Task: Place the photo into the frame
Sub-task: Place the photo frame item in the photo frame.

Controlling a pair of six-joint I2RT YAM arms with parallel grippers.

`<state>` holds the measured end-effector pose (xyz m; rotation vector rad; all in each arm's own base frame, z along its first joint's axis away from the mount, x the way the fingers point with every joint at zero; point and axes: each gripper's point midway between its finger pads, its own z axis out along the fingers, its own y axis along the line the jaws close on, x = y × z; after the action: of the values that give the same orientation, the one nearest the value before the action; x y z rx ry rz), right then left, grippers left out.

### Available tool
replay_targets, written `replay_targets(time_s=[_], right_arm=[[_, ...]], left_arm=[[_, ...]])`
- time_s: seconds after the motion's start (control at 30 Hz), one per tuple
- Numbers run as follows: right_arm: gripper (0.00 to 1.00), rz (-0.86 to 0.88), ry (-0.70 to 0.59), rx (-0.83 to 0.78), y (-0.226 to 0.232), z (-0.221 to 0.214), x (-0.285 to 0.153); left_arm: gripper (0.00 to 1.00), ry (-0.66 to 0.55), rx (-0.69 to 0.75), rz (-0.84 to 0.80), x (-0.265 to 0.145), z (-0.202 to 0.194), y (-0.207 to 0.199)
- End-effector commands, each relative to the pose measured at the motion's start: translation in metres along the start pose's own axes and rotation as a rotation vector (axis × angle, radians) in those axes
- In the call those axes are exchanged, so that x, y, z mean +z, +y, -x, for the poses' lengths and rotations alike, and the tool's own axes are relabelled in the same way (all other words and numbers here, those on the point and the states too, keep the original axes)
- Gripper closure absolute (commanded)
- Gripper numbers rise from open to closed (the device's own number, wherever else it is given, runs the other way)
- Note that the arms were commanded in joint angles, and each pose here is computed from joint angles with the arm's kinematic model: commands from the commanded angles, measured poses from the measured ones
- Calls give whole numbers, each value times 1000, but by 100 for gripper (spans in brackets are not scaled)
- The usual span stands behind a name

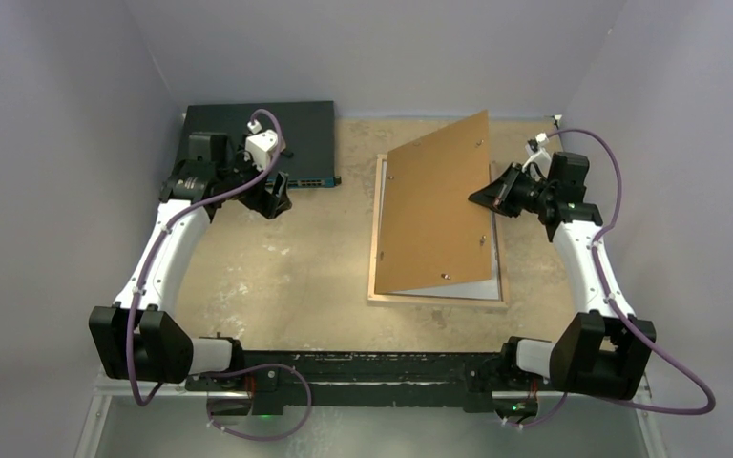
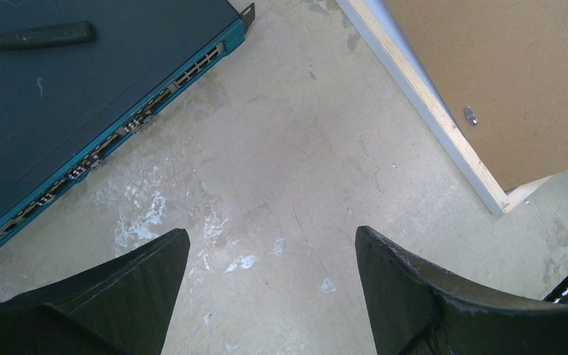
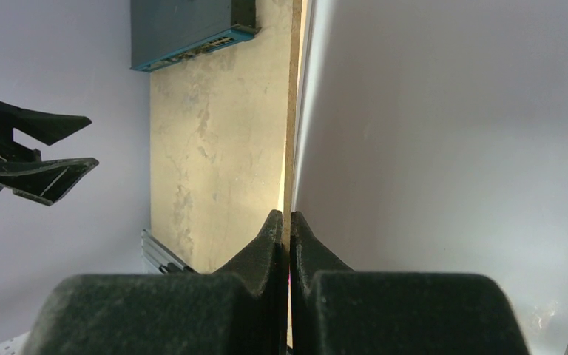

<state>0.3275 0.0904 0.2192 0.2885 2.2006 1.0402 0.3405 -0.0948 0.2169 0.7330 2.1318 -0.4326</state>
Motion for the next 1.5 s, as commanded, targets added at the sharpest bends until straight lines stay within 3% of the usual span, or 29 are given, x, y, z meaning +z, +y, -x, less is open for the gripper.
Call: replay_targets(time_s=[0.0, 0.6, 1.13, 1.33, 1.47], right_arm=[[100, 54, 3, -42, 12, -1, -3], [100, -36, 84, -13, -29, -18, 16], [100, -80, 66, -59, -47, -11, 26], [80, -123, 59, -47, -61, -16, 29], [57, -198, 38, -48, -74, -13, 28]], left_arm=[[19, -43, 21, -11, -5, 7, -7], [19, -49, 31, -20, -4, 4, -12], [19, -31, 32, -23, 2, 0, -10], [19, -31, 35, -23, 4, 1, -11], [19, -30, 31, -26, 5, 1, -11]])
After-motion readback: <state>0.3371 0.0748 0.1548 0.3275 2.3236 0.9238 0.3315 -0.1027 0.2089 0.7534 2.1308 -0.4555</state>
